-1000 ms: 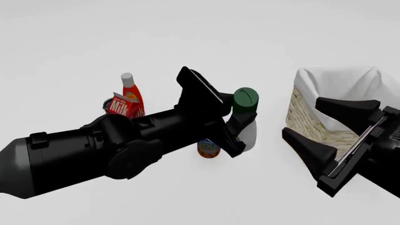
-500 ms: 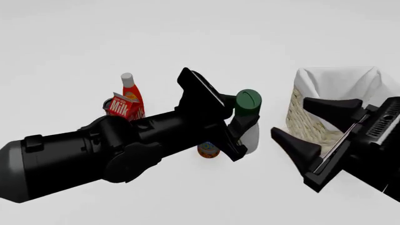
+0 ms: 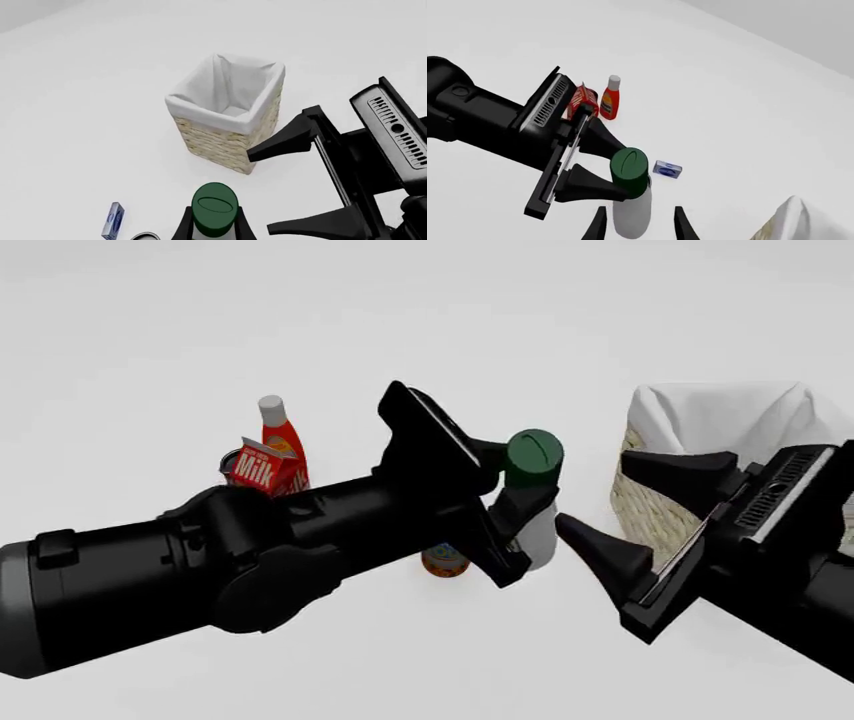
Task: Pick the salad dressing and place it in the basket.
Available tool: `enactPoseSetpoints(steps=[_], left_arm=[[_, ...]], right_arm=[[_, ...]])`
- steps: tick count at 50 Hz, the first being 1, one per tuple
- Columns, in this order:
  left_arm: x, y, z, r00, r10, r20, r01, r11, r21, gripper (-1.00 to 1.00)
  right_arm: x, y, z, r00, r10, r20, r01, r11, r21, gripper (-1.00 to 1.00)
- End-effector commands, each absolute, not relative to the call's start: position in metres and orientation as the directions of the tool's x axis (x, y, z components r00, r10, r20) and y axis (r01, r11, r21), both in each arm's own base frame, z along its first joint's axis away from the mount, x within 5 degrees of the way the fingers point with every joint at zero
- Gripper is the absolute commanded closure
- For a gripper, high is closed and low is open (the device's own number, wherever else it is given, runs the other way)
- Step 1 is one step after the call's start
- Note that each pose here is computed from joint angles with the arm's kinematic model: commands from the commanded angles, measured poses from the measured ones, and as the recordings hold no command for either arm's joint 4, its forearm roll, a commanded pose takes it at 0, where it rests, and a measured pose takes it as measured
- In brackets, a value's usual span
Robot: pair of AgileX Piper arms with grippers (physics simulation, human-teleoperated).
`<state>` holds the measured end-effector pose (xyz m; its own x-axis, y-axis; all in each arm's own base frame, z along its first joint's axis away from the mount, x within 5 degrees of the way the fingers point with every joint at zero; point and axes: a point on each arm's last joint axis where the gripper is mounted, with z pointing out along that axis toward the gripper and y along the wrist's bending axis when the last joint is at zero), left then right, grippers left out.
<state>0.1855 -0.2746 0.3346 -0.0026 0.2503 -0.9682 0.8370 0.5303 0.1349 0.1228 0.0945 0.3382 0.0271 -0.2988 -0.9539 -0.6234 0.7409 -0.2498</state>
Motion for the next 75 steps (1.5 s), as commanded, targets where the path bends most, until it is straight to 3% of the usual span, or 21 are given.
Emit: enactPoseSetpoints(steps=[1, 75], left_arm=[[0.183, -0.274, 0.342, 0.024, 0.245, -0.969, 0.838, 0.524, 0.153, 1.00], [0.162, -0.271, 0.343, 0.029, 0.224, -0.974, 0.863, 0.486, 0.137, 1.00]], right_arm=[[0.128, 0.101, 0.333, 0.021, -0.306, -0.952, -0.635, 0.731, -0.250, -1.00], [0.142, 0.121, 0.320, 0.039, -0.350, -0.936, -0.666, 0.689, -0.285, -1.00]])
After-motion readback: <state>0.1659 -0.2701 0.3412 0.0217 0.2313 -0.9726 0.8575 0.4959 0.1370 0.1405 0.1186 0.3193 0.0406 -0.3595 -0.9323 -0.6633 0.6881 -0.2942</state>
